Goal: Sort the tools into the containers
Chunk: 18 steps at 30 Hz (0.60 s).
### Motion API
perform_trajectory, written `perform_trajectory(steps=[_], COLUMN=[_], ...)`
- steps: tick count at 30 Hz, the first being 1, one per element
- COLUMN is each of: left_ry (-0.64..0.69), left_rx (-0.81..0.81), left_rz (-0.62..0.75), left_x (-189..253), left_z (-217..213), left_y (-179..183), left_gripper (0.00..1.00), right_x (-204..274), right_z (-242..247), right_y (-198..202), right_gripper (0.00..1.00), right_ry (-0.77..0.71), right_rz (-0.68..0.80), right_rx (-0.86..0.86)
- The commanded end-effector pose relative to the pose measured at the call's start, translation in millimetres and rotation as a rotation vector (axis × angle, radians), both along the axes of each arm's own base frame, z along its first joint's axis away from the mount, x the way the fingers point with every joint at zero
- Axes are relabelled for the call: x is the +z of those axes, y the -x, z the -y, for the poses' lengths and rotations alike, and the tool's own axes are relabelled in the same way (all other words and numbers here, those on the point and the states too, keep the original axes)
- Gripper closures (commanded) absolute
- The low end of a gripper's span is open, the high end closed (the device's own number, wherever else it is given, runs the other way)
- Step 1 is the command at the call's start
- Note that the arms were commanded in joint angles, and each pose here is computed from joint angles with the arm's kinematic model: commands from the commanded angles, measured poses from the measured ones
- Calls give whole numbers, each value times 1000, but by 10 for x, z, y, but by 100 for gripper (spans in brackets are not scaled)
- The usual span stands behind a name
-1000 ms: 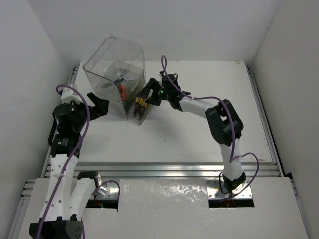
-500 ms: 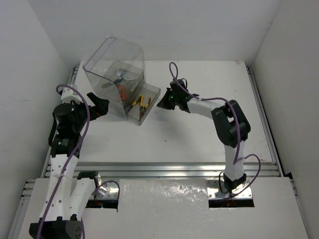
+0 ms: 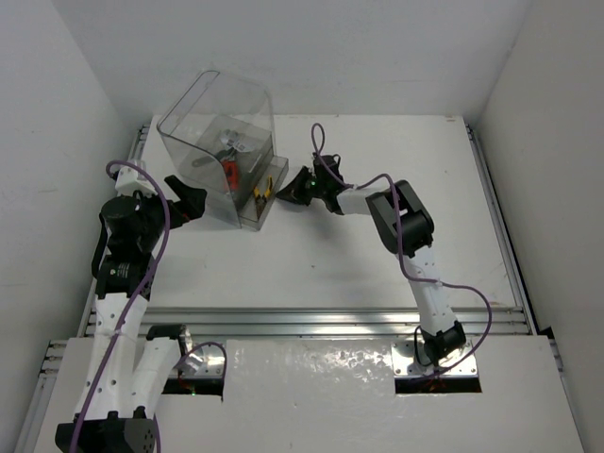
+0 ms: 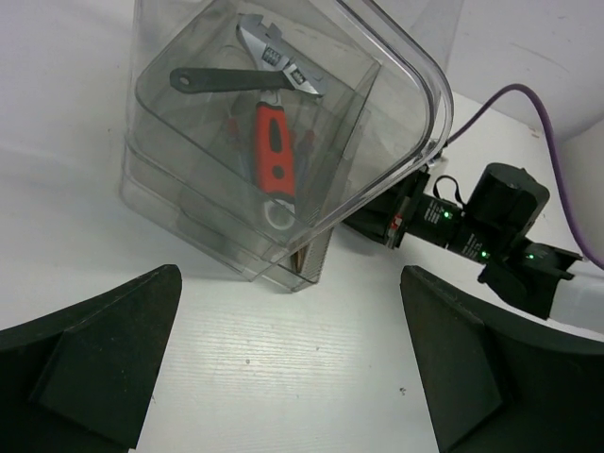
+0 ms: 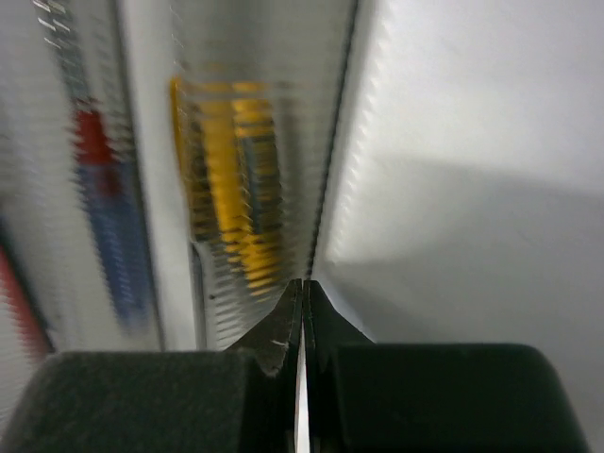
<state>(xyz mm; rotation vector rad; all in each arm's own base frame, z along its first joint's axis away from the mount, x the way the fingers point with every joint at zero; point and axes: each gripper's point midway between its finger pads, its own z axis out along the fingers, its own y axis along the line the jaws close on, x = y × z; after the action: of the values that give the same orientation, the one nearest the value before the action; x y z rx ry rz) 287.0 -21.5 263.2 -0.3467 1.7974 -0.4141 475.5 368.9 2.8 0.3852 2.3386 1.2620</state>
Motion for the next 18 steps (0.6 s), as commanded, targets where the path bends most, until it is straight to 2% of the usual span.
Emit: perform_trajectory(steps=[1,9,18], left_ry=[-18,-15,-17], left_rx=[-10,-13,-2], left_rz=[85,84,91], left_x=[284,273,299], left_z=[6,11,-6], left_y=[-11,-11,-6], left_gripper=[0,0,0], right_x=[585,500,559], right_z=[-357,-617,-800], right_y=[-234,-404,-375], right_gripper=[100,100,100], right_ry=[-203,-286,-309], right_rz=[155,143,167], right_rx=[58,79,111])
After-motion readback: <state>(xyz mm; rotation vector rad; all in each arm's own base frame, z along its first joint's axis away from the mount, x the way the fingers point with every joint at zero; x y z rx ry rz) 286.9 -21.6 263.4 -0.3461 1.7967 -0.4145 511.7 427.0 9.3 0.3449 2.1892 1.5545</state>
